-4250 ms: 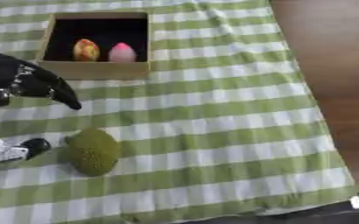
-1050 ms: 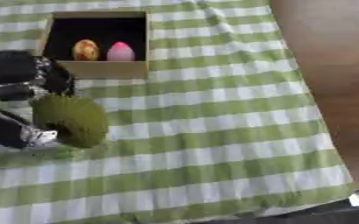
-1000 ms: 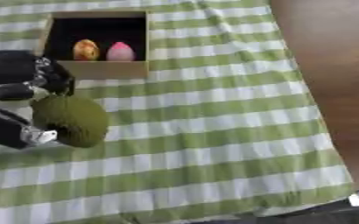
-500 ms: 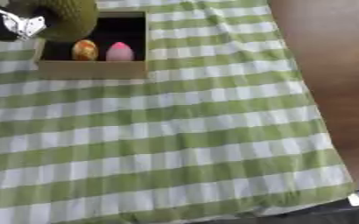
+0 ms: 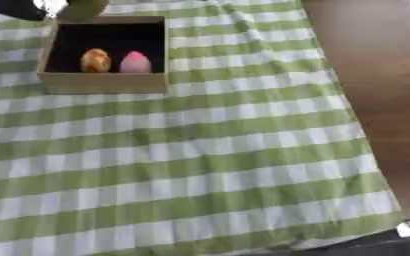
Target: Pick up objects on the table and place them in the box.
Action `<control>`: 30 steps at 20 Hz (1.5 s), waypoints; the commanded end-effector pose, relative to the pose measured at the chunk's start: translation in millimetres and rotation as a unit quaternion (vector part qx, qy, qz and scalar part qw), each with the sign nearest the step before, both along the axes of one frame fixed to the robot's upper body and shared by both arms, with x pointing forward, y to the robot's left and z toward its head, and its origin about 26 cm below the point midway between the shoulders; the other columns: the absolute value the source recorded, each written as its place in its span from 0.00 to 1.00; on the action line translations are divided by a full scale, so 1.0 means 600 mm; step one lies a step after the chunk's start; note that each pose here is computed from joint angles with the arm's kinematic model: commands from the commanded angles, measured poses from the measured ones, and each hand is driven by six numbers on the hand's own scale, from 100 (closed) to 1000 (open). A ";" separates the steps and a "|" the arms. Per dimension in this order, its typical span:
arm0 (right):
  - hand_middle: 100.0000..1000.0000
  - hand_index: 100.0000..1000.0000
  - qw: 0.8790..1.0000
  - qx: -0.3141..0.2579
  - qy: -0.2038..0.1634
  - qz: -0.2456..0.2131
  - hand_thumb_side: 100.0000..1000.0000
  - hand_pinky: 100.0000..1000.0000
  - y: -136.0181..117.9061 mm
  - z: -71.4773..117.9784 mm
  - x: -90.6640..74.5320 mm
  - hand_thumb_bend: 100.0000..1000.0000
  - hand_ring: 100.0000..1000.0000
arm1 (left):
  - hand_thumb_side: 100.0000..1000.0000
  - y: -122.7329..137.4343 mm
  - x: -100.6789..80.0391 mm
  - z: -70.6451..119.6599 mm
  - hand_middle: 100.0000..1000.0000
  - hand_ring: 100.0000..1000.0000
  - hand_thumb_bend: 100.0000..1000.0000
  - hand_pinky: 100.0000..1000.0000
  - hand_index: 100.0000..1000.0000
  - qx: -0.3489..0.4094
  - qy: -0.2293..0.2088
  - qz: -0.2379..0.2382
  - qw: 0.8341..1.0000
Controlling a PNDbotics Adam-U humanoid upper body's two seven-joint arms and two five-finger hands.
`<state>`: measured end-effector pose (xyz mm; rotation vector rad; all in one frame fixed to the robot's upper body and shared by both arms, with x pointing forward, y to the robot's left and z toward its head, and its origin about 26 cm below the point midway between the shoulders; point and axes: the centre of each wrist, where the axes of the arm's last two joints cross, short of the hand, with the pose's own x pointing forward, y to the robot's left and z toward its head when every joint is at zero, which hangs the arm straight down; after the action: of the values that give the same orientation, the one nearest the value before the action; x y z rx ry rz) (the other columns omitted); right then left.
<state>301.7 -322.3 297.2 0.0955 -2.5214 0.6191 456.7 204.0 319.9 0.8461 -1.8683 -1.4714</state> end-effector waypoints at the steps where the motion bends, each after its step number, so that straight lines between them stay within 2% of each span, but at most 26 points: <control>1: 0.58 0.94 1.000 -0.011 -0.015 0.002 0.48 1.00 0.000 0.016 -0.004 0.00 0.95 | 0.23 0.007 0.024 0.007 0.47 0.55 0.00 0.55 0.51 -0.003 -0.017 0.024 1.000; 7: 0.57 0.94 1.000 -0.011 -0.019 0.009 0.48 1.00 0.003 0.020 -0.003 0.00 0.95 | 0.19 0.014 0.060 -0.030 0.48 0.56 0.00 0.56 0.53 0.008 -0.026 0.064 0.998; 11: 0.57 0.94 1.000 -0.011 -0.019 0.012 0.48 1.00 0.004 0.019 -0.002 0.00 0.95 | 0.12 0.021 0.073 -0.061 0.52 0.59 0.00 0.60 0.59 0.015 -0.024 0.090 0.996; 12: 0.57 0.94 1.000 -0.011 -0.018 0.012 0.48 1.00 0.004 0.019 -0.002 0.00 0.95 | 0.01 0.023 0.076 -0.067 0.54 0.62 0.00 0.62 0.63 0.018 -0.023 0.095 0.995; 13: 0.57 0.94 1.000 -0.011 -0.018 0.013 0.48 1.00 0.004 0.019 -0.002 0.00 0.95 | 0.08 0.025 0.077 -0.073 0.56 0.64 0.00 0.64 0.66 0.021 -0.022 0.101 0.994; 14: 0.57 0.94 1.000 -0.011 -0.017 0.013 0.48 1.00 0.004 0.019 -0.002 0.00 0.95 | 0.07 0.027 0.078 -0.078 0.58 0.66 0.00 0.66 0.70 0.024 -0.022 0.106 0.994; 16: 0.57 0.94 1.000 -0.011 -0.016 0.013 0.48 1.00 0.004 0.018 -0.002 0.00 0.95 | 0.05 0.030 0.080 -0.087 0.71 0.76 0.00 0.75 0.86 0.032 -0.019 0.115 0.993; 17: 0.57 0.94 1.000 -0.010 -0.015 0.012 0.48 1.00 0.003 0.017 -0.002 0.00 0.95 | 0.04 0.030 0.081 -0.090 0.74 0.79 0.00 0.78 0.90 0.036 -0.017 0.120 0.992; 18: 0.57 0.94 1.000 -0.010 -0.014 0.012 0.48 1.00 0.003 0.017 -0.002 0.00 0.95 | 0.06 0.031 0.081 -0.093 0.79 0.82 0.00 0.82 0.94 0.038 -0.015 0.125 0.991; 21: 0.57 0.94 1.000 -0.009 -0.012 0.013 0.48 1.00 0.003 0.016 -0.002 0.00 0.95 | 0.34 0.031 0.081 -0.096 0.82 0.85 0.02 0.85 0.98 0.043 -0.012 0.138 0.989; 23: 0.57 0.94 1.000 -0.009 -0.011 0.013 0.48 1.00 0.003 0.015 -0.002 0.00 0.95 | 0.41 0.030 0.080 -0.095 0.83 0.86 0.05 0.86 0.98 0.044 -0.014 0.141 0.989; 24: 0.57 0.94 1.000 -0.008 -0.010 0.013 0.48 1.00 0.003 0.015 -0.002 0.00 0.95 | 0.42 0.030 0.080 -0.094 0.83 0.87 0.07 0.86 0.98 0.044 -0.015 0.141 0.989; 27: 0.57 0.94 1.000 -0.008 -0.008 0.012 0.48 1.00 0.002 0.014 -0.002 0.00 0.95 | 0.52 0.031 0.078 -0.089 0.84 0.90 0.15 0.88 0.98 0.044 -0.021 0.145 0.988; 30: 0.57 0.94 1.000 -0.007 -0.006 0.011 0.48 1.00 0.001 0.013 -0.002 0.00 0.95 | 0.52 0.033 0.075 -0.083 0.84 0.90 0.13 0.88 0.98 0.041 -0.025 0.147 0.988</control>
<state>303.5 -319.5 297.3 0.1314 -2.5148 0.6337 504.0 218.3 250.9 1.1104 -1.6121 -1.3896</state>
